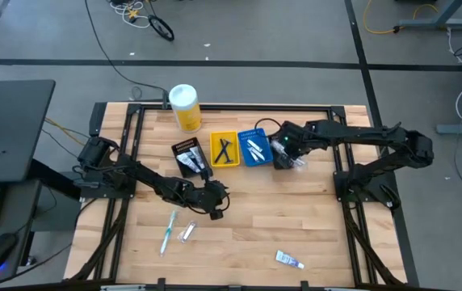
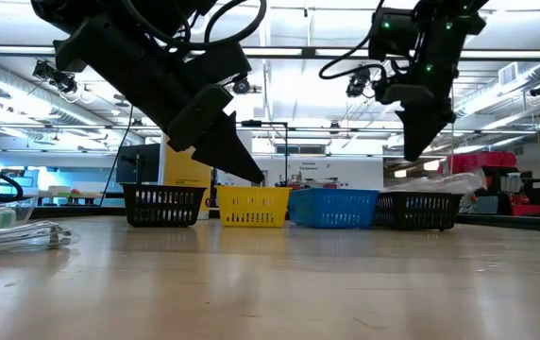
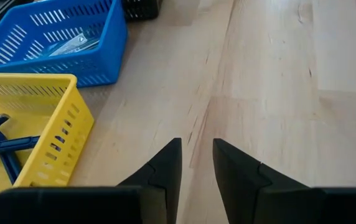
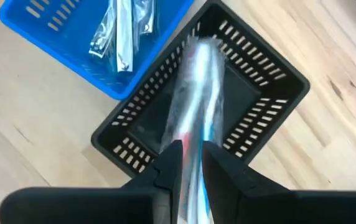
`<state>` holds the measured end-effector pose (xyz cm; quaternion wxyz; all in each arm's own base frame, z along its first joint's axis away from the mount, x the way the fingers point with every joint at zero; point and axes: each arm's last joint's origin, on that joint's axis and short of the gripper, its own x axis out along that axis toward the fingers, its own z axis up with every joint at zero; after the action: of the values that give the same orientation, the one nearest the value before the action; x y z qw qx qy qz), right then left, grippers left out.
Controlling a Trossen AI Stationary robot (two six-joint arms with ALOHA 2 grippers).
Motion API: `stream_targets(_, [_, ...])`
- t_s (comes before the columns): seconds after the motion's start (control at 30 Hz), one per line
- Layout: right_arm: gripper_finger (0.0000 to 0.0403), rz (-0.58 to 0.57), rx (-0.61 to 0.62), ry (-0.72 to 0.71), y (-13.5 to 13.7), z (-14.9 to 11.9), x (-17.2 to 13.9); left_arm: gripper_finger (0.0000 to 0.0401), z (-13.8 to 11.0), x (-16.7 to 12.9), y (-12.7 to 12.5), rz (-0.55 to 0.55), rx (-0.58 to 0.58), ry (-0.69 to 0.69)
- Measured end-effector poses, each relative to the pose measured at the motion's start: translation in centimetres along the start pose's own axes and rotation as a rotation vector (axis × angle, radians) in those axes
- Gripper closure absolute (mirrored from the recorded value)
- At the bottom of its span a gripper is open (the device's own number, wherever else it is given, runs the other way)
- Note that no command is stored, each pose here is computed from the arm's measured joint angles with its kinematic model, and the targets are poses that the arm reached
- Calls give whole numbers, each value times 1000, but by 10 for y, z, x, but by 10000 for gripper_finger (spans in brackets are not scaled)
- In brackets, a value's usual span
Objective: Pick & Place Travel size toiletries
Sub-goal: Put the orange toothbrush into the right black basket, then put the white toothpaste into the left black basket
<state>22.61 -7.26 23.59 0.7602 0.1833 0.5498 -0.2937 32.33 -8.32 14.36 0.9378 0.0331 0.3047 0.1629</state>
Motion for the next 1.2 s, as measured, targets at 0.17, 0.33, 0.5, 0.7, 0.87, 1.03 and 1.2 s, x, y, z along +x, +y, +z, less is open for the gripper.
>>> stream_targets(0.17, [332, 9, -35, 30, 0, -3, 0, 303, 0, 0, 0, 0, 0, 0])
stream_targets(0.33, [331, 15, -68, 16, 1, -1, 0, 303, 0, 0, 0, 0, 0, 0])
stream_targets(0.5, [331, 90, -75, -123, 12, 10, -2, 303, 0, 0, 0, 0, 0, 0])
stream_targets(0.7, [331, 387, -293, -291, 50, 16, -14, 297, 2, -2, 1, -2, -55, -5])
stream_targets(0.87, [331, 508, -473, -259, 88, -11, -25, 287, 2, -3, 0, 8, -13, -11])
stream_targets(1.03, [331, 631, -565, -128, 125, -63, -27, 282, 1, -3, 0, 8, -6, -5])
stream_targets(1.2, [331, 696, -547, -26, 145, -109, -20, 282, 1, -3, 0, 4, -9, -4])
